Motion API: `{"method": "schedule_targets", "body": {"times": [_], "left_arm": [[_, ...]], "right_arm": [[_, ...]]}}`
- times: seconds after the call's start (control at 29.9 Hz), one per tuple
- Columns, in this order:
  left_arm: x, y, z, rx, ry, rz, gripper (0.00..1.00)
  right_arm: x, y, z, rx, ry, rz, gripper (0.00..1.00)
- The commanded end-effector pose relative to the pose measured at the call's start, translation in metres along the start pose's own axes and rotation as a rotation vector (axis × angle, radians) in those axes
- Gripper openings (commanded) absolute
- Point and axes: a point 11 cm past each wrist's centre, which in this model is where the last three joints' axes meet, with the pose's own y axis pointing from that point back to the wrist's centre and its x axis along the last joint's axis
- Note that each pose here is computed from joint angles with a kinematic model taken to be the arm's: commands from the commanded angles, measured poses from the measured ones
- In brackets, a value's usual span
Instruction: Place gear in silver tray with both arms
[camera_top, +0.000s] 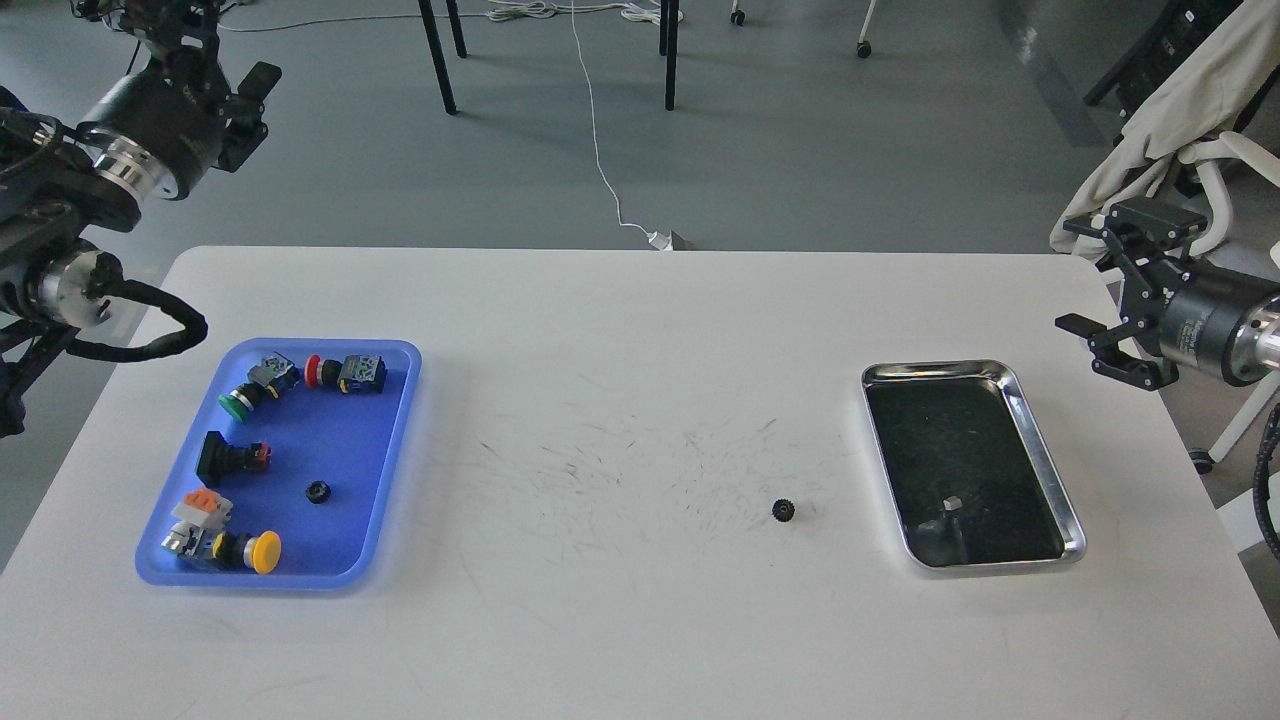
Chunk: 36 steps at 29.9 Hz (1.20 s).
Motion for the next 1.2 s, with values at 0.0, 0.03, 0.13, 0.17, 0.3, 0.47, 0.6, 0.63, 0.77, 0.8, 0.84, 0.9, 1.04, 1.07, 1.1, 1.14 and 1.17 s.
{"method": "schedule_targets", "body": {"times": [0.0, 0.03, 0.13, 0.17, 0.3, 0.47, 0.6, 0.63, 0.77, 0.8, 0.84, 0.9, 1.04, 1.07, 1.1, 1.14, 1.17], "left_arm": [[0.001, 0.007, -0.015, 0.016, 0.074, 0.029, 0.98], [0.003, 0.009, -0.018, 0.026, 0.091, 0.034, 0.98], [0.005, 0.014, -0.028, 0.082, 0.138, 0.043, 0.98], [0.004, 0.017, -0.033, 0.111, 0.155, 0.036, 0.98], [-0.002, 0.028, -0.058, 0.234, 0.183, -0.012, 0.98], [-0.007, 0.049, -0.087, 0.289, 0.214, -0.05, 0.98], [-0.001, 0.058, -0.091, 0.291, 0.22, -0.043, 0.99], [0.0, 0.059, -0.089, 0.286, 0.221, -0.045, 0.98], [0.016, 0.065, -0.079, 0.269, 0.201, -0.016, 0.98], [0.017, 0.065, -0.079, 0.27, 0.198, -0.015, 0.98], [0.018, 0.065, -0.079, 0.27, 0.197, -0.014, 0.99], [0.02, 0.066, -0.078, 0.27, 0.194, -0.009, 0.98], [0.018, 0.063, -0.078, 0.267, 0.191, -0.008, 0.99], [0.018, 0.062, -0.077, 0.265, 0.19, -0.007, 0.98], [0.017, 0.061, -0.076, 0.262, 0.189, -0.008, 0.98], [0.017, 0.06, -0.074, 0.258, 0.188, -0.008, 0.98], [0.017, 0.059, -0.073, 0.256, 0.187, -0.009, 0.98]], "right_arm": [[0.001, 0.002, -0.002, -0.013, 0.08, 0.005, 0.99], [0.001, 0.001, -0.003, -0.022, 0.131, 0.006, 0.99], [0.001, -0.001, -0.001, -0.059, 0.273, 0.011, 0.99], [0.0, -0.002, -0.001, -0.068, 0.325, 0.01, 0.99], [-0.005, -0.007, -0.01, -0.079, 0.464, 0.004, 0.99], [-0.02, -0.018, -0.026, -0.059, 0.559, -0.03, 0.99], [-0.035, -0.029, -0.032, -0.054, 0.603, -0.066, 0.99], [-0.038, -0.031, -0.031, -0.06, 0.609, -0.077, 0.99], [-0.048, -0.032, -0.036, -0.079, 0.68, -0.151, 0.99], [-0.051, -0.032, -0.037, -0.084, 0.698, -0.172, 0.99], [-0.054, -0.035, -0.039, -0.077, 0.707, -0.178, 0.99], [-0.061, -0.039, -0.036, -0.086, 0.735, -0.197, 0.99], [-0.072, -0.041, -0.035, -0.111, 0.867, -0.226, 0.98], [-0.074, -0.041, -0.035, -0.119, 0.895, -0.239, 0.98], [-0.076, -0.042, -0.028, -0.147, 0.924, -0.257, 0.98], [-0.078, -0.041, -0.024, -0.175, 0.95, -0.285, 0.98], [-0.082, -0.041, -0.024, -0.19, 0.968, -0.319, 0.98]]}}
